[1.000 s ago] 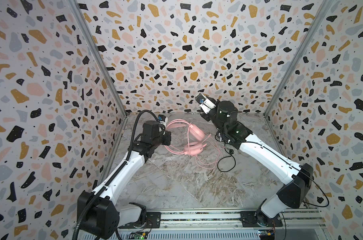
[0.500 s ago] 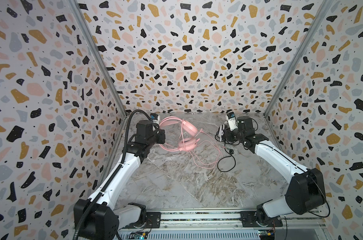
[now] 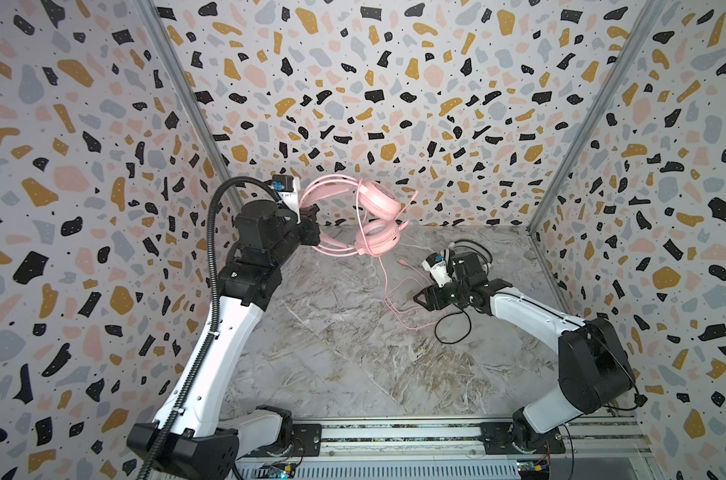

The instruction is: Wrap the headphones

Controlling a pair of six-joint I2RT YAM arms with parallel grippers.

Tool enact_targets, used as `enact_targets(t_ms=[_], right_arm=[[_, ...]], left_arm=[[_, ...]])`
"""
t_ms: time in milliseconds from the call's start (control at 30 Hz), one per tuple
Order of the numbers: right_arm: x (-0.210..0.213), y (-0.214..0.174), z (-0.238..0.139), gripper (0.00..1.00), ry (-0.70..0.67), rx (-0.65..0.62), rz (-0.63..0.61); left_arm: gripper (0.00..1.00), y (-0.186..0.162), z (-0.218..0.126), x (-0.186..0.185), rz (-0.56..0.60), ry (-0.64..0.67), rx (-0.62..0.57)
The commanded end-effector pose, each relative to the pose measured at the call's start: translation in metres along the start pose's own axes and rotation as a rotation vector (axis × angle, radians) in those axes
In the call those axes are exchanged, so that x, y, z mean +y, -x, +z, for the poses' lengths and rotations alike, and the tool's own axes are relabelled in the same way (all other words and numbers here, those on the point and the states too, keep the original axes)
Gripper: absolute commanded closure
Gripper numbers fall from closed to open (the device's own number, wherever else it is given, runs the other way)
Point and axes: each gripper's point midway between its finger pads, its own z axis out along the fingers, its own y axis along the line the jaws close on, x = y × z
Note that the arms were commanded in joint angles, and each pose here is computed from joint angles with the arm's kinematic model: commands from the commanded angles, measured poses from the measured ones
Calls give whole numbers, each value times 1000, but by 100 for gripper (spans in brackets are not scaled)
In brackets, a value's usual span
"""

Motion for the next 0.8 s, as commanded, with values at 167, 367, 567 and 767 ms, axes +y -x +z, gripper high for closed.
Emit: enact_targets(t_ms=[167,367,567,767], right_arm=[[31,7,41,21,100,-80,-133],[40,14,63,16,165,-131,-235],[63,4,76,16,250,-118,-274],[64,6,98,16,268,-112,-260]], left_arm=[[100,37,-1,-9,-25,-42,-88],[100,42,-1,-9,-25,-40,-87],[100,41,1,-8,-24,-40,-66],[100,47,0,-10,-32,-51,-84]])
